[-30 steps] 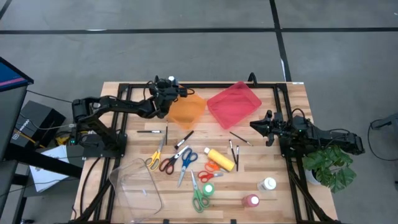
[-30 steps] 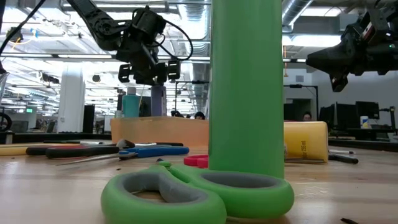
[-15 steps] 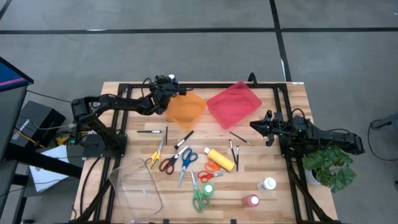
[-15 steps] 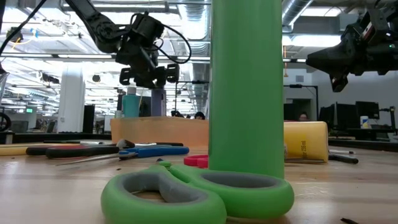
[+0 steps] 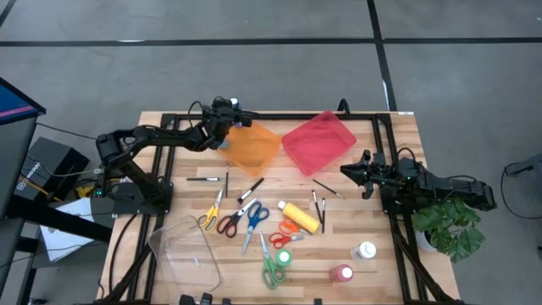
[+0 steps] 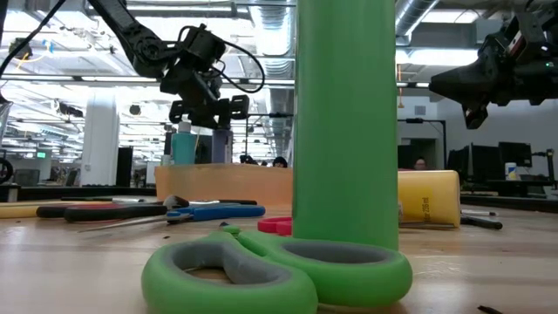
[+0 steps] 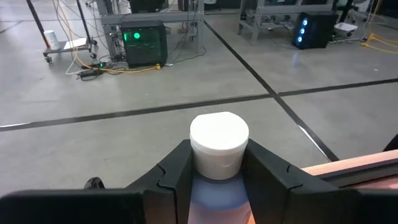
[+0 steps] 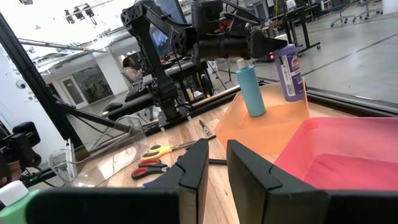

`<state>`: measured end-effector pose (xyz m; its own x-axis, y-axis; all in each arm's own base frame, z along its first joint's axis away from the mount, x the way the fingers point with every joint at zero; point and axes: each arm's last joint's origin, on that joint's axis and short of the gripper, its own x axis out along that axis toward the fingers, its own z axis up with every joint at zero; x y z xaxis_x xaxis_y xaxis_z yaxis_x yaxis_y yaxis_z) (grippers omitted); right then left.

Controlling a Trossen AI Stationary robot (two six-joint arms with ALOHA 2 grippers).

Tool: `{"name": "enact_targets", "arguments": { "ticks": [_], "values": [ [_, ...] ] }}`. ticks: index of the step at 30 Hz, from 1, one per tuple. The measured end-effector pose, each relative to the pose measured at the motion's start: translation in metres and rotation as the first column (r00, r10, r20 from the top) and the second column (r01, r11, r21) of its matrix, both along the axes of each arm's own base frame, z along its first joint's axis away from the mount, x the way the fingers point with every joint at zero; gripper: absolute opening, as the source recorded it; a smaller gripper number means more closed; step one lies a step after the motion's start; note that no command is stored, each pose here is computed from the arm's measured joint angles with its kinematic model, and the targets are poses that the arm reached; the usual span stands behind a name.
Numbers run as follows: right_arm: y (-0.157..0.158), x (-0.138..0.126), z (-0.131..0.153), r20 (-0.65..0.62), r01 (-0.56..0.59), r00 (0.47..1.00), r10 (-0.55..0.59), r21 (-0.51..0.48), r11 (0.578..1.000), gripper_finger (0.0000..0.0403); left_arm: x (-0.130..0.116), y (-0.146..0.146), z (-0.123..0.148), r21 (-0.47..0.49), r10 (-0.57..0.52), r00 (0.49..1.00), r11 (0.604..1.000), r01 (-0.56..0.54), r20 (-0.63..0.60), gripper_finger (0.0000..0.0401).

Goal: Pick & Place Paint Supplies
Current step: Put the blue paint bottle into the orange bin

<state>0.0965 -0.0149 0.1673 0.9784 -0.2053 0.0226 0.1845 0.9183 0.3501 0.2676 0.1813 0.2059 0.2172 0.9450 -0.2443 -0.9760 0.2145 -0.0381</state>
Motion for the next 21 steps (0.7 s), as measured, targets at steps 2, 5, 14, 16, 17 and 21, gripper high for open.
{"name": "enact_targets", "arguments": {
  "ticks": [2,5,14,16,17,21],
  "values": [
    [0.0,0.0,0.0001,0.0,0.0,1.0,0.0,0.0,1.0,0.0057,-0.001,0.0017,0.0,-0.001,0.002,1.0,1.0,-0.002,0.001,0.0109],
    [0.0,0.0,0.0001,0.0,0.0,1.0,0.0,0.0,1.0,0.0057,-0.0021,0.0032,0.0,-0.001,0.007,1.0,1.0,-0.007,0.0,0.0109],
    [0.0,0.0,0.0001,0.0,0.0,1.0,0.0,0.0,1.0,0.0057,-0.0017,0.0031,-0.0002,0.001,-0.015,1.0,1.0,0.015,-0.025,0.0109],
    [0.0,0.0,0.0,0.0,0.0,1.0,0.0,0.0,1.0,0.0057,-0.0021,0.0036,-0.0001,0.004,-0.016,0.999,1.0,0.017,-0.036,0.0109],
    [0.0,0.0,0.0001,0.0,0.0,1.0,0.0,0.0,1.0,0.0057,-0.0024,0.0041,-0.0001,0.004,-0.015,0.999,1.0,0.015,-0.037,0.0109],
    [0.0,0.0,0.0001,0.0,0.0,1.0,0.0,0.0,1.0,0.0057,-0.0038,0.0036,-0.003,-0.003,-0.014,0.999,1.0,0.014,-0.048,0.0109]
  ]
}}
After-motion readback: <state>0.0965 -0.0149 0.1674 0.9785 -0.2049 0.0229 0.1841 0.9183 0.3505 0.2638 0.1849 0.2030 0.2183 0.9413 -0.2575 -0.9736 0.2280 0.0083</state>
